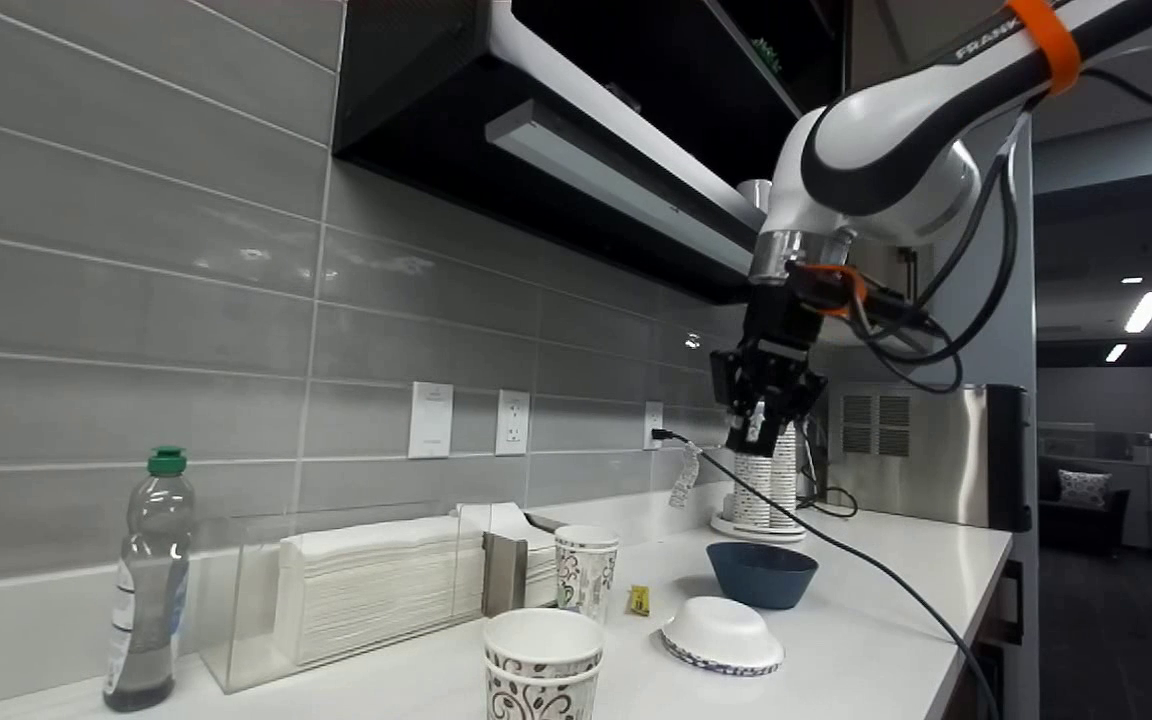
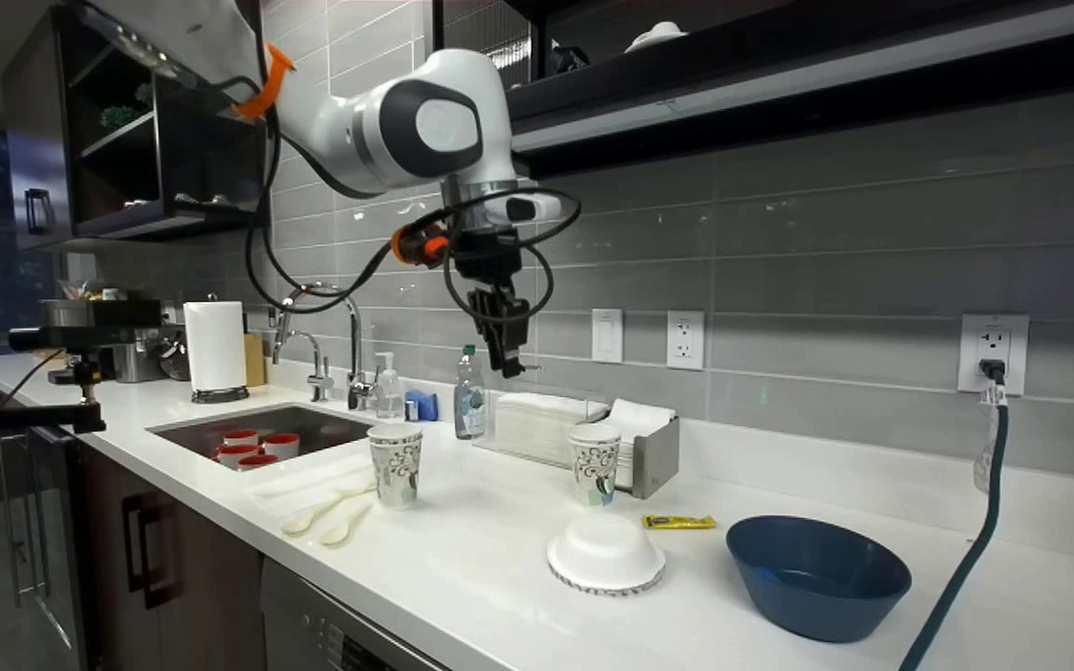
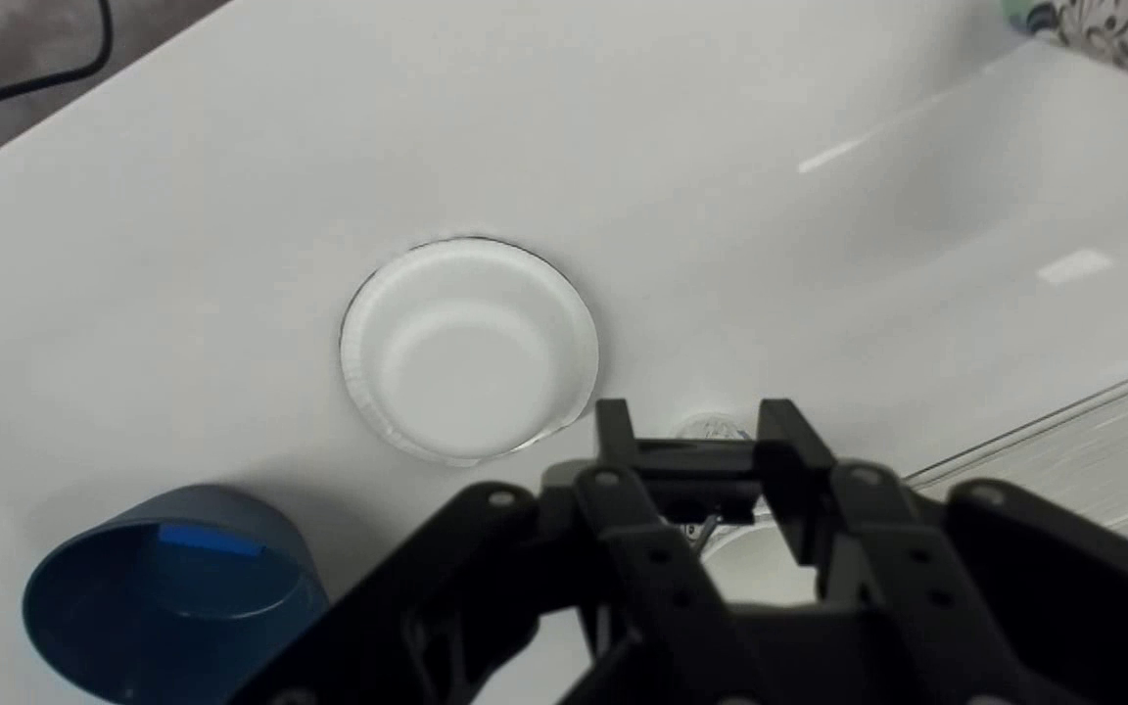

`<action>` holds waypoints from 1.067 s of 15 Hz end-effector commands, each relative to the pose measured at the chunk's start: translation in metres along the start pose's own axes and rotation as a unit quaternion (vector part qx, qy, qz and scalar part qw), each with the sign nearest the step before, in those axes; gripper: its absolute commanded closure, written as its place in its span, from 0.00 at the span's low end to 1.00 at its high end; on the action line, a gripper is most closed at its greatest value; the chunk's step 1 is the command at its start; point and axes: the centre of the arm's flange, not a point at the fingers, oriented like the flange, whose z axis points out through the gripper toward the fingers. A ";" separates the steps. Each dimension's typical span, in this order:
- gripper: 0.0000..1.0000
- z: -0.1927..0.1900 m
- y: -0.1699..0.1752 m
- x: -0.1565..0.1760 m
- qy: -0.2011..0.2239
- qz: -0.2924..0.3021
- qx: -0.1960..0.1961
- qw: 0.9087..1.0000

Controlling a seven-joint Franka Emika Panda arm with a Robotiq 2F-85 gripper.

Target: Move the black object to the shelf above the counter

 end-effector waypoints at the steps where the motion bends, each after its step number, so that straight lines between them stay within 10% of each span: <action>1: 0.89 -0.014 0.006 -0.004 0.001 -0.020 0.000 1.000; 2: 0.64 -0.025 0.010 -0.007 0.007 -0.024 0.002 1.000; 4: 0.64 -0.026 0.009 -0.008 0.007 -0.024 0.001 1.000; 5: 0.89 -0.019 0.004 -0.006 0.017 -0.011 0.016 1.000; 16: 0.89 -0.182 0.071 0.025 0.113 -0.043 0.254 0.960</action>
